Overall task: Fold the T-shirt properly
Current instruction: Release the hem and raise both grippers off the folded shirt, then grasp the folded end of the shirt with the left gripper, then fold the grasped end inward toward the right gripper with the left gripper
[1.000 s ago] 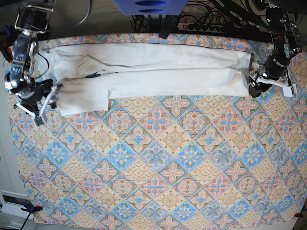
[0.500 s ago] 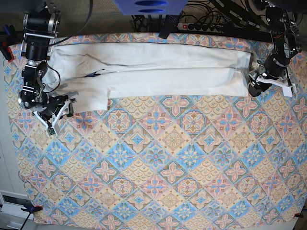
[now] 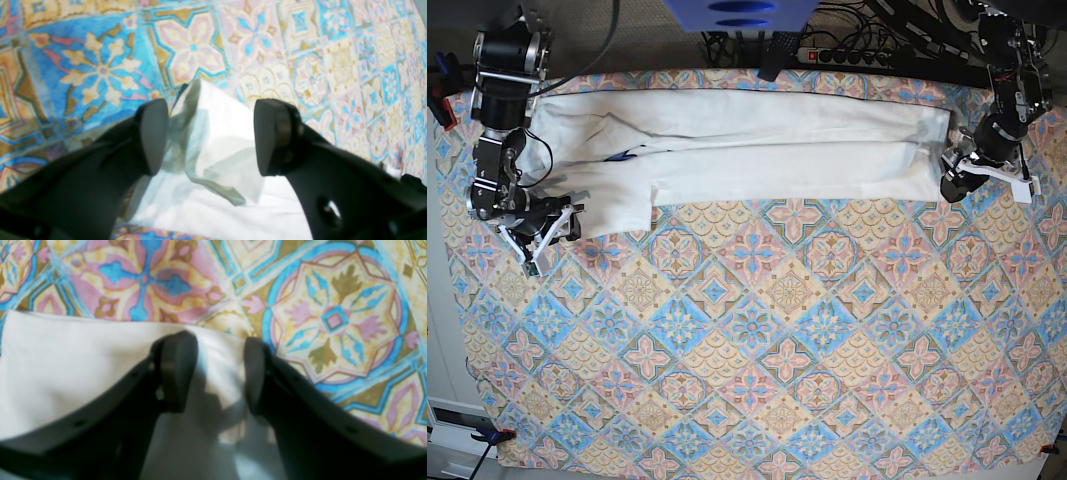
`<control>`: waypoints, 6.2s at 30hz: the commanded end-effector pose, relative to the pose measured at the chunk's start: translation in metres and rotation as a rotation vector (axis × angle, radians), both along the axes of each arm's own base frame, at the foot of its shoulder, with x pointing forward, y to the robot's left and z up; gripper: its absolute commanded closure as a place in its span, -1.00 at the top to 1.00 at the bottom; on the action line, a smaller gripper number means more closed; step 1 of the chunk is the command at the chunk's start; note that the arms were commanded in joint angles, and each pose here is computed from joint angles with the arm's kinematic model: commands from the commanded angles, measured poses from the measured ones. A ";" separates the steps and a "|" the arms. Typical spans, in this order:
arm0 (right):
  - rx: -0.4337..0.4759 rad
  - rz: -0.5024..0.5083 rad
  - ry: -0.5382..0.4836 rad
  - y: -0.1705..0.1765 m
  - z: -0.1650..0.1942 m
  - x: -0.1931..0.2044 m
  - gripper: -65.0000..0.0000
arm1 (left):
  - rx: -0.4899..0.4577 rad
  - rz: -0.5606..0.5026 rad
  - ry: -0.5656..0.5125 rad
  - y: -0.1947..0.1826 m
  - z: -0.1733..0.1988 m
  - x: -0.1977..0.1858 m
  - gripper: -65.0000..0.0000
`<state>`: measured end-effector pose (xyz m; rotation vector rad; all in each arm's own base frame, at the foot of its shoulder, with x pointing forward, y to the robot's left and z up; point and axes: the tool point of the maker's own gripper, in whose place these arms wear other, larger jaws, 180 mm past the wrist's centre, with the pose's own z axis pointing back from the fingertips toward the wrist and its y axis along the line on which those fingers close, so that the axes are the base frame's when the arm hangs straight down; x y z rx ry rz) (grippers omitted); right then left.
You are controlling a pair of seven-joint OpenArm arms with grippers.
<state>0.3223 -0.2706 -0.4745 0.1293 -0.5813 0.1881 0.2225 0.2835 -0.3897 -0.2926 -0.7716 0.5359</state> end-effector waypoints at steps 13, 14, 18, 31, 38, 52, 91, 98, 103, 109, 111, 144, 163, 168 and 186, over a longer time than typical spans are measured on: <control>-0.059 0.091 -0.049 0.008 0.022 0.015 -0.99 | 0.016 -0.018 -0.035 0.001 0.010 0.007 0.24; -0.068 0.094 -0.064 0.008 0.025 0.011 -0.99 | 0.016 -0.017 -0.037 0.001 0.010 0.007 0.24; -0.128 0.120 -0.087 0.005 0.045 -0.002 -0.99 | 0.017 -0.016 -0.038 0.001 0.010 0.007 0.24; -0.287 0.296 -0.112 0.038 0.093 -0.078 -0.99 | 0.017 -0.015 -0.038 0.002 0.010 0.007 0.24; -0.280 0.332 -0.047 0.046 0.082 -0.118 -1.00 | 0.015 -0.014 -0.038 0.001 0.010 0.007 0.24; -0.308 0.325 0.104 0.031 0.065 -0.169 -0.48 | 0.075 -0.045 -0.033 0.018 0.020 0.011 0.24; -0.255 0.184 0.053 0.034 0.071 -0.164 -0.48 | 0.112 -0.400 0.371 -0.042 -0.089 -0.020 0.25; -0.257 0.179 0.032 0.033 0.075 -0.155 -0.48 | 0.079 -0.415 0.380 -0.050 -0.096 -0.027 0.06; -0.257 0.180 0.024 0.034 0.076 -0.152 -0.48 | 0.079 -0.436 0.356 -0.051 -0.092 -0.023 -0.87; -0.259 0.179 0.022 0.033 0.077 -0.151 -0.48 | 0.108 -0.317 0.311 -0.011 -0.076 -0.008 -1.00; -0.259 0.179 0.022 0.033 0.077 -0.151 -0.48 | 0.139 -0.287 0.299 0.008 -0.068 -0.004 -1.00; -0.262 0.172 0.022 0.031 0.077 -0.151 -0.48 | 0.057 -0.383 0.090 -0.087 0.007 0.018 -1.00; -0.266 0.172 0.020 0.030 0.078 -0.150 -0.48 | -0.124 -0.463 0.119 -0.167 -0.013 0.017 -1.00; -0.265 0.172 0.019 0.030 0.078 -0.150 -0.48 | -0.130 -0.482 0.118 -0.174 -0.013 0.018 -1.00; -0.266 0.171 0.028 0.029 0.077 -0.151 -0.47 | -0.121 -0.472 -0.112 -0.124 0.076 0.031 0.87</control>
